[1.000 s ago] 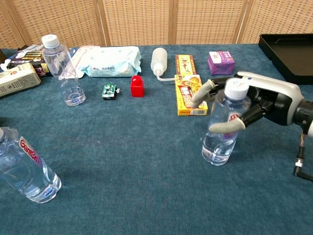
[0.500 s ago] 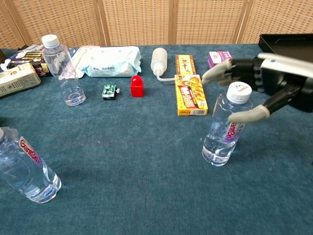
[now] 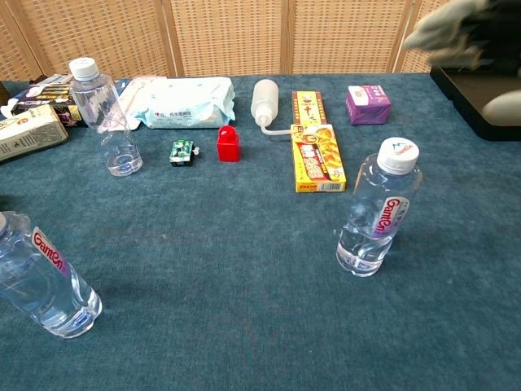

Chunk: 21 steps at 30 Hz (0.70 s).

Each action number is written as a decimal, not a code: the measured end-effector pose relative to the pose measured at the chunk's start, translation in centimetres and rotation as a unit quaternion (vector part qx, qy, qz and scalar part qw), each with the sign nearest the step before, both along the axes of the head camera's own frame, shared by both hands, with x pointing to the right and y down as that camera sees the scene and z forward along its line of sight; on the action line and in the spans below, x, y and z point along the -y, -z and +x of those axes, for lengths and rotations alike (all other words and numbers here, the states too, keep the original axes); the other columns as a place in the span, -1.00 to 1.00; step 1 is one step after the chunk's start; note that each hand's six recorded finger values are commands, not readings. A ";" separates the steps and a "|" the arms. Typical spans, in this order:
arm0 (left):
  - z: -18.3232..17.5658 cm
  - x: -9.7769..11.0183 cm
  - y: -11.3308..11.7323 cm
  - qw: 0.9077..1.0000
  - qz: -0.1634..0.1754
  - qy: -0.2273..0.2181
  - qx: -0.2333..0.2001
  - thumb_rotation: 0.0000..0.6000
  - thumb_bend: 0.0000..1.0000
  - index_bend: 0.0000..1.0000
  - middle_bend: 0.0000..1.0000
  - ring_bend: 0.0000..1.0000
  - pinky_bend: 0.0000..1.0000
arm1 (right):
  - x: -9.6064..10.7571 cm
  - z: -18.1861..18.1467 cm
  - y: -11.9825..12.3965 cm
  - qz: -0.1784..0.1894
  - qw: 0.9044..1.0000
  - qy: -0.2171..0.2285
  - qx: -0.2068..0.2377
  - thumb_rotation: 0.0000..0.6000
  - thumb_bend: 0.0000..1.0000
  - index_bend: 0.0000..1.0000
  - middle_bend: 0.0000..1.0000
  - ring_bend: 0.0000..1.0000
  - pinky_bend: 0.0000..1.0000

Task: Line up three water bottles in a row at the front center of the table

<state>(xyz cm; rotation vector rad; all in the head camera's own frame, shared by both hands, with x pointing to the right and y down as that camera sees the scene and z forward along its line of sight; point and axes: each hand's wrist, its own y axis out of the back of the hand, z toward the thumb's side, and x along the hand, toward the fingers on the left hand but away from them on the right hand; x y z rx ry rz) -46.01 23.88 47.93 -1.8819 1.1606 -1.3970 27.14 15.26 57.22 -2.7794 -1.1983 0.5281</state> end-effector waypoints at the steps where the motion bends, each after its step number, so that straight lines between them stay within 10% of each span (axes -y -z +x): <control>1: 0.1 0.0 0.0 1.000 -0.001 -0.001 0.000 1.00 -0.92 -1.00 -1.00 -1.00 -1.00 | 0.2 0.4 0.4 0.005 1.000 -0.002 -0.001 1.00 -0.66 -0.51 -0.58 -0.78 -0.89; 10: 1.5 -0.6 -0.4 0.999 -0.014 -0.041 -0.018 1.00 -0.92 -1.00 -1.00 -1.00 -1.00 | 0.3 5.9 1.0 0.082 0.987 -0.036 -0.137 1.00 -0.93 -0.51 -0.65 -0.84 -0.89; 21: 1.8 -0.5 -2.5 0.991 -0.033 -0.093 -0.093 1.00 -0.95 -1.00 -1.00 -1.00 -1.00 | -5.5 13.4 2.5 0.149 0.901 -0.079 -0.399 1.00 -1.00 -0.54 -0.72 -0.90 -0.97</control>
